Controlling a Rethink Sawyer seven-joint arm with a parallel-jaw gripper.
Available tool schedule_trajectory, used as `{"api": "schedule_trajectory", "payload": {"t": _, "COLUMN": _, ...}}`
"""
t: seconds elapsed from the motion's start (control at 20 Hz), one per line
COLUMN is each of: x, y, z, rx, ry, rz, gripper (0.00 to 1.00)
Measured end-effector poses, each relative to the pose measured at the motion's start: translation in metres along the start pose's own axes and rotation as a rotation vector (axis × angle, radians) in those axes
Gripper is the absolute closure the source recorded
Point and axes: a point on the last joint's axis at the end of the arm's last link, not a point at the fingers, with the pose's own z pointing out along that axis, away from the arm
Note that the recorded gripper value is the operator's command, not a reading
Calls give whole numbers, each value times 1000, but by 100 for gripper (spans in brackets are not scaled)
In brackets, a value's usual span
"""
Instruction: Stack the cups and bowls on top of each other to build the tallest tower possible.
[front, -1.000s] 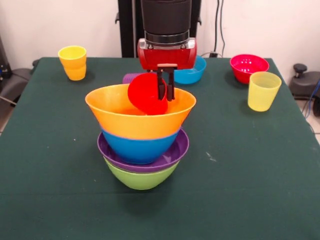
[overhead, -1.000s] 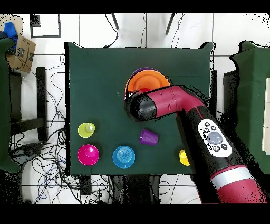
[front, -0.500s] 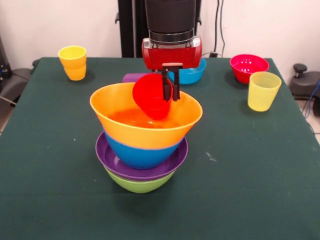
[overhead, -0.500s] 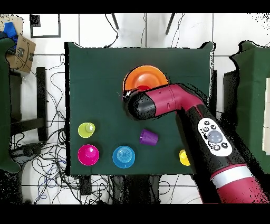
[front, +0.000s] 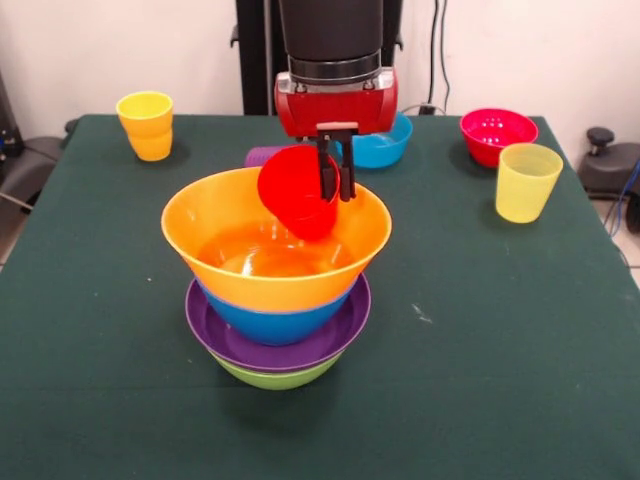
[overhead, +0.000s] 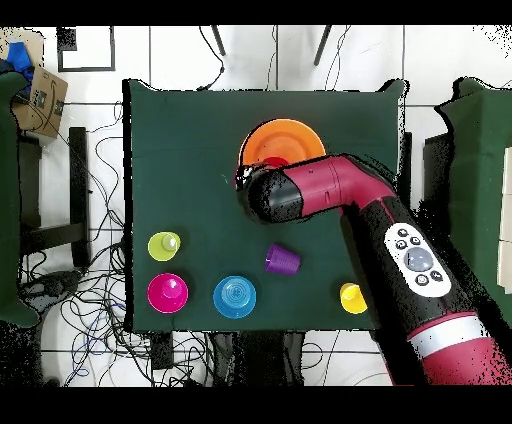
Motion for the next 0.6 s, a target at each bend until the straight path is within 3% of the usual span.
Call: {"api": "schedule_trajectory", "payload": {"t": 0.6, "x": -20, "y": 11, "z": -33, "rx": 6, "ry": 37, "rz": 15, "gripper": 100}}
